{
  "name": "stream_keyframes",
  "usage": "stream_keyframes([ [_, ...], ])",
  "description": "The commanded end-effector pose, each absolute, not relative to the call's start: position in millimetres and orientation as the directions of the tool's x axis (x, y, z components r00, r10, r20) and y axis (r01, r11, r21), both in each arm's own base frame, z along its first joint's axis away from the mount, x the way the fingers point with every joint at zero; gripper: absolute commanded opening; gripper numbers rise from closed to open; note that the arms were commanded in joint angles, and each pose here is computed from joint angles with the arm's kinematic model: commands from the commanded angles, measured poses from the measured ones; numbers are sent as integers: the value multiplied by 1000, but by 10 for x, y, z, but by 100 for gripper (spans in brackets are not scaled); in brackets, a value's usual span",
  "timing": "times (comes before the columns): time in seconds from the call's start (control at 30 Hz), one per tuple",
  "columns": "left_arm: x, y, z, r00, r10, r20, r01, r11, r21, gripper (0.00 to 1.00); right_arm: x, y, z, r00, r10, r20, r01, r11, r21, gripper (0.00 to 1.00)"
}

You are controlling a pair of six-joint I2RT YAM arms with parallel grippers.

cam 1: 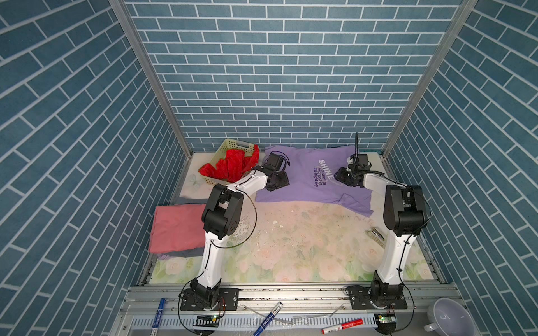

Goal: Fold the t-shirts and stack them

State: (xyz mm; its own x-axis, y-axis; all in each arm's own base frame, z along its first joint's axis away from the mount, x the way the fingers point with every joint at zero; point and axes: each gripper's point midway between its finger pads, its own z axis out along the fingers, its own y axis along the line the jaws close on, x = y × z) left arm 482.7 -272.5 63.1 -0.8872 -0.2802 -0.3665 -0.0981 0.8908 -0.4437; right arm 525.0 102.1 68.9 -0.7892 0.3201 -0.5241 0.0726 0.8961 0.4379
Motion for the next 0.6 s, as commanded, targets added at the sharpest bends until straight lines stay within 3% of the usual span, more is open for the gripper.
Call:
stream_keyframes([
  [0.0, 4690, -2487, 362, -898, -291, -330, -148, 907, -395, 61, 5056, 1146, 627, -824, 283, -491, 37, 892, 451, 44],
  [0.3, 4067, -2124, -75, -943, -280, -177, -220, 929, -298, 61, 4176, 1129, 210, -933, 197, -301, 57, 908, 416, 42],
  [0.57, 3125, -1722, -353, -932, -361, -23, -347, 912, -217, 61, 3183, 982, 57, -962, 232, -144, 165, 913, 374, 42],
])
